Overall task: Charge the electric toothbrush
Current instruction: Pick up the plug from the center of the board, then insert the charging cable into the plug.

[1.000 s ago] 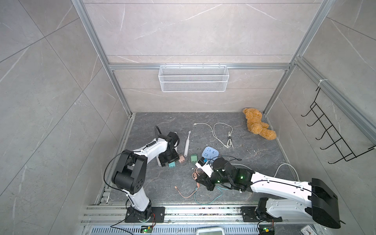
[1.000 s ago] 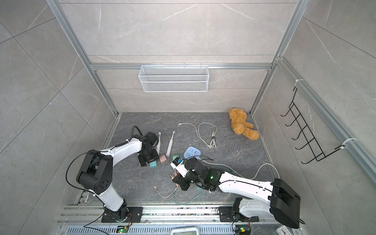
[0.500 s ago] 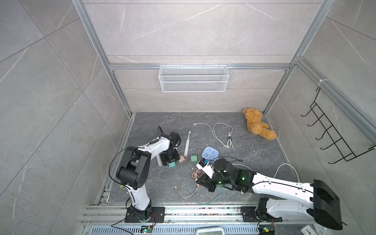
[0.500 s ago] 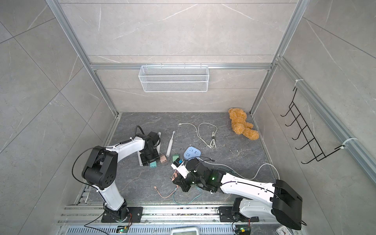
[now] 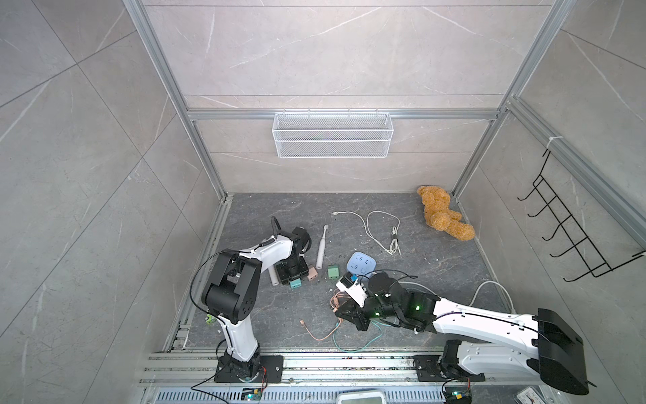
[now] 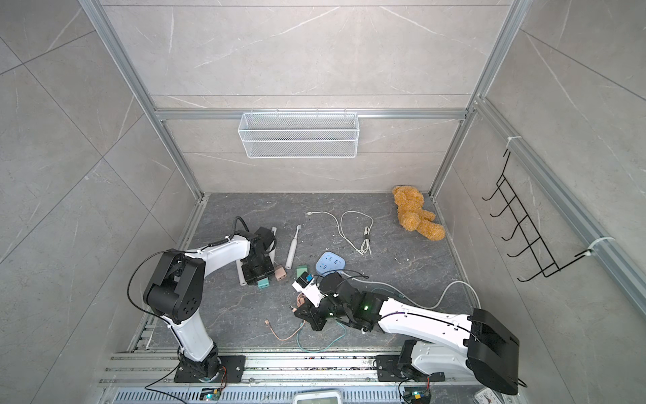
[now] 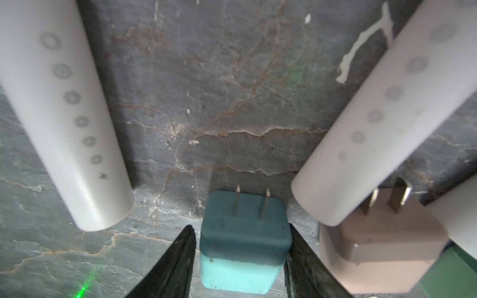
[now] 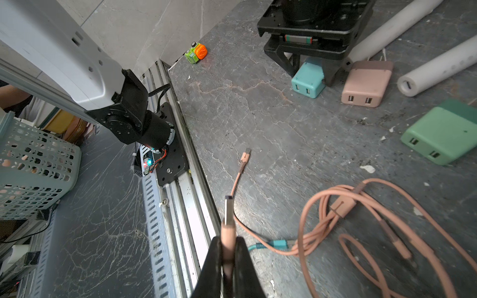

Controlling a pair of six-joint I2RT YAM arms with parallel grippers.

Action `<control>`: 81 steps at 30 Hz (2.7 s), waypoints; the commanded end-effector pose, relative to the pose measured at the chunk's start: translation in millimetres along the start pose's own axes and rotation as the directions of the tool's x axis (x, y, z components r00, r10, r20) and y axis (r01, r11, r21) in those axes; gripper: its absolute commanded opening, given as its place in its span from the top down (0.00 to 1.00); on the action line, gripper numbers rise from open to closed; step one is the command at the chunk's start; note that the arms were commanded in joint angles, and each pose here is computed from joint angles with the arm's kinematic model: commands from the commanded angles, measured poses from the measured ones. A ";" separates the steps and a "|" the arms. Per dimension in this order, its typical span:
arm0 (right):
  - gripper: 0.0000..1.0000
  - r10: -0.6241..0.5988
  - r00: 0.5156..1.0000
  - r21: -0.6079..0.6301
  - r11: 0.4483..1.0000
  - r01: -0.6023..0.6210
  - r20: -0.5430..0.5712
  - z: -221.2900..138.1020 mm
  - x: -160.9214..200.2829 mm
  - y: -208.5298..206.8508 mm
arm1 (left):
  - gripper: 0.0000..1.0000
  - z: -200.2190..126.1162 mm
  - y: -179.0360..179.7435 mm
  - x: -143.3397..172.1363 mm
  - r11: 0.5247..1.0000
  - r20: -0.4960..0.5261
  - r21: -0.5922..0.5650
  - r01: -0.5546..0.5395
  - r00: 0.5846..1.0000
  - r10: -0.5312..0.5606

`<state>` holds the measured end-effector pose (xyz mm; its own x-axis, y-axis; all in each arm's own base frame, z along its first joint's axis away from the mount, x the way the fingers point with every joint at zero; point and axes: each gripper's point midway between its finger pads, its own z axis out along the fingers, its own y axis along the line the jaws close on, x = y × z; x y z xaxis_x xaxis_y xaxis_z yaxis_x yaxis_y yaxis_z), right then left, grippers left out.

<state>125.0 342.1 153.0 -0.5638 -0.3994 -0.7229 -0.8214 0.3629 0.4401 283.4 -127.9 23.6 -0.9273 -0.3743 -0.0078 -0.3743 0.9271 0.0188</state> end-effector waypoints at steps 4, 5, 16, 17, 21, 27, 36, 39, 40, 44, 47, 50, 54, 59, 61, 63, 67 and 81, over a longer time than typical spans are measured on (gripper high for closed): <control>1.00 0.007 1.000 -0.031 1.000 -0.007 -0.004 4.2 2.8 6.0 | 0.46 5.3 4.7 7.4 1.000 -0.014 -0.011 -0.008 1.000 0.007; 1.00 0.007 1.000 -0.032 0.999 -0.007 -0.001 4.0 2.1 6.4 | 0.46 5.1 4.9 7.8 1.000 -0.013 -0.010 -0.008 1.000 0.008; 1.00 0.005 1.000 -0.055 0.998 -0.004 0.010 1.5 -3.7 12.4 | 0.64 -2.0 2.6 13.6 1.000 -0.005 0.021 -0.021 1.000 0.022; 1.00 0.005 1.000 -0.059 0.998 -0.004 0.010 1.7 -3.8 13.5 | 0.67 -3.2 2.5 14.8 0.999 -0.004 0.024 -0.024 1.000 0.024; 1.00 -0.003 1.000 -0.092 0.996 0.004 0.018 -0.8 -6.6 20.2 | 0.87 -13.2 -0.1 21.2 0.997 -0.006 0.068 -0.026 1.000 0.026; 1.00 -0.034 0.997 -0.197 0.979 0.048 0.072 -13.4 -16.2 42.6 | 1.00 -58.8 -10.2 25.8 0.973 0.056 0.226 -0.038 0.998 0.026; 1.00 -0.080 0.985 -0.296 0.947 0.122 0.151 -31.6 -28.8 67.1 | 1.00 -144.1 -51.5 43.4 0.751 0.186 0.648 -0.128 0.983 0.008; 1.00 -0.086 0.984 -0.302 0.944 0.130 0.157 -33.3 -30.5 69.2 | 1.00 -164.1 -56.7 48.6 0.675 0.227 0.717 -0.172 0.974 0.007; 1.00 -0.086 0.984 -0.303 0.944 0.131 0.159 -33.8 -31.2 69.7 | 1.00 -170.0 -57.9 50.4 0.653 0.240 0.734 -0.187 0.971 0.008; 1.00 -0.078 0.983 -0.259 0.959 0.119 0.166 -32.6 -33.9 62.1 | 1.00 -186.4 -60.7 57.3 0.583 0.274 0.779 -0.232 0.962 0.017; 1.00 -0.055 0.975 -0.180 0.979 0.095 0.215 -35.0 -41.7 48.2 | 1.00 -193.8 -64.7 62.8 0.525 0.281 0.813 -0.252 0.959 0.025; 1.00 -0.042 0.970 -0.195 0.977 0.090 0.240 -37.7 -48.8 51.5 | 1.00 -198.1 -70.6 67.2 0.469 0.260 0.850 -0.241 0.965 0.025; 1.00 -0.013 0.970 -0.196 0.979 0.062 0.241 -35.2 -56.7 51.0 | 1.00 -202.3 -79.2 71.9 0.402 0.218 0.891 -0.213 0.975 0.033; 1.00 0.025 0.956 -0.171 0.985 0.026 0.291 -41.0 -67.8 43.3 | 1.00 -213.2 -84.4 75.9 0.321 0.179 0.930 -0.177 0.984 0.023; 1.00 0.056 0.945 -0.167 0.986 -0.001 0.322 -45.7 -73.4 37.7 | 1.00 -217.7 -85.1 76.9 0.289 0.171 0.942 -0.168 0.985 0.015; 1.00 0.094 0.936 -0.163 0.986 -0.039 0.340 -48.5 -77.8 30.9 | 1.00 -218.9 -85.5 77.9 0.275 0.157 0.949 -0.155 0.987 0.012; 1.00 0.202 0.909 -0.194 0.971 -0.138 0.364 -52.8 -89.4 17.0 | 1.00 -222.7 -91.1 79.9 0.193 0.101 0.976 -0.101 0.995 0.008; 1.00 0.492 0.795 -0.423 0.843 -0.333 0.355 -55.1 -120.9 -4.5 | 1.00 -236.2 -97.9 79.1 0.005 0.100 0.995 -0.100 0.995 -0.009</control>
<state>191.0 343.6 250.6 -0.7960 0.1176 -0.5938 -0.5744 0.1628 0.8022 249.6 -248.1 228.4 -0.9155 -0.3989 -0.0519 -0.0085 0.1482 -0.9889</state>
